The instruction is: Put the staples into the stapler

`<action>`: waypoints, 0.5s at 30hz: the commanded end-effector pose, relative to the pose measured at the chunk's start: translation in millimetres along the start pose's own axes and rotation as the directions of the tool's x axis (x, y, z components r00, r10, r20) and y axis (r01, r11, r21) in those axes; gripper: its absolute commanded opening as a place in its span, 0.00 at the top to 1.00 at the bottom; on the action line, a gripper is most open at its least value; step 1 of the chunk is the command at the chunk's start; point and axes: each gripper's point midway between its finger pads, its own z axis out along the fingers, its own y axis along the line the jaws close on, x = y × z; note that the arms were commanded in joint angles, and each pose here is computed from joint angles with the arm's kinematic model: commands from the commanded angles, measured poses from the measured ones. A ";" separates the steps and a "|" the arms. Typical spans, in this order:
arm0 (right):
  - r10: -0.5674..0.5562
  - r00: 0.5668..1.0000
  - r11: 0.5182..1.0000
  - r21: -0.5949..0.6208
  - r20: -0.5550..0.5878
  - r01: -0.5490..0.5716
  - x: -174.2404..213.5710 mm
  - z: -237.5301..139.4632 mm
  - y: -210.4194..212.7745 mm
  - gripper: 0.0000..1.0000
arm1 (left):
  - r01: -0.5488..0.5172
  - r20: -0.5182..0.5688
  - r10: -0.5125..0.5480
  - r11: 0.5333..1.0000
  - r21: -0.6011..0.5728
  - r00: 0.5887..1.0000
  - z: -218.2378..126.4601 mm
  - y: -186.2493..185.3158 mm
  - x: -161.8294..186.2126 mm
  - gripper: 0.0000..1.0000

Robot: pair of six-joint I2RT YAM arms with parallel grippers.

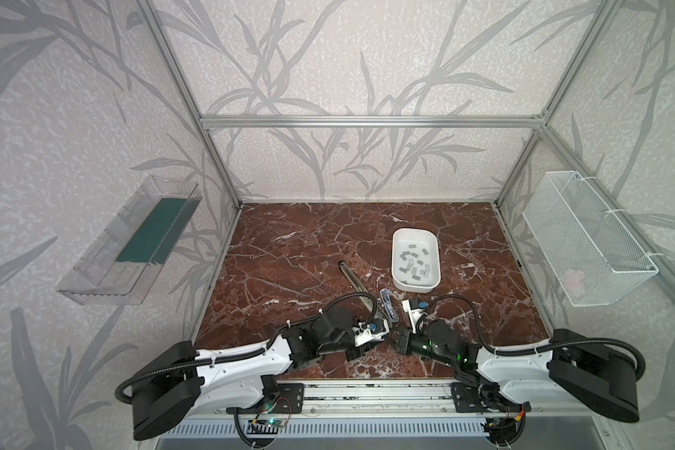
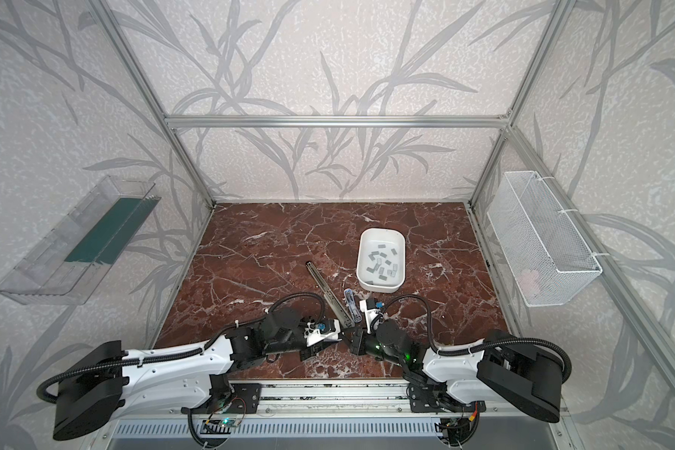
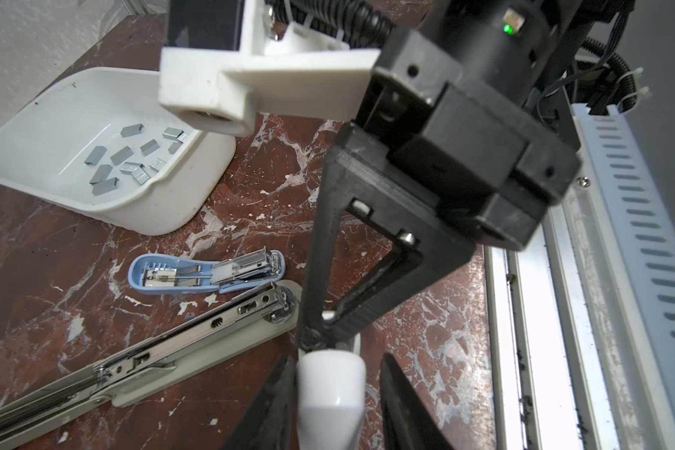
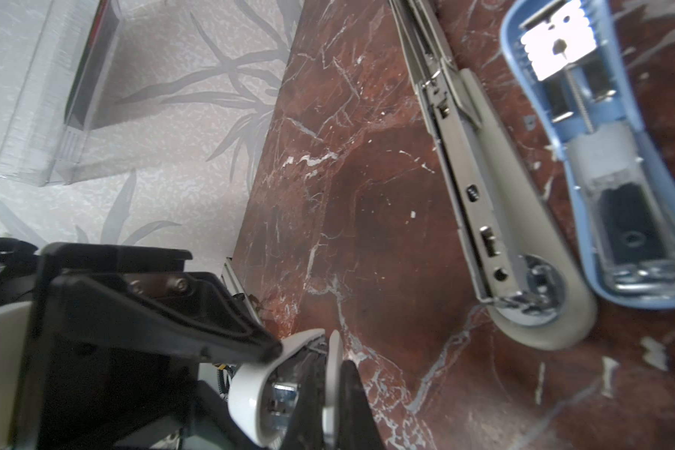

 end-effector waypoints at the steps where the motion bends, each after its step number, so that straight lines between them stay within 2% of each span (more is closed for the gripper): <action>1: -0.021 0.999 1.000 0.023 0.028 0.020 -4.4 -2.3 -5.2 1.00 | -0.015 0.022 0.015 1.000 0.027 1.000 -4.3 -4.4 -7.8 0.58; 5: -0.021 0.999 1.000 -0.005 0.032 0.021 -6.0 -3.2 0.9 1.00 | -0.014 0.027 0.013 1.000 0.024 1.000 -4.2 -4.4 -6.5 0.57; 12: -0.033 0.999 0.999 -0.040 0.039 0.034 -9.5 -7.3 12.3 1.00 | -0.019 -0.007 0.019 1.000 0.007 1.000 2.6 -0.8 1.2 0.48; 15: -0.041 0.998 0.998 -0.044 0.045 0.043 -11.3 -10.1 14.9 1.00 | -0.022 -0.019 0.022 1.000 0.010 1.000 6.5 -0.1 2.2 0.50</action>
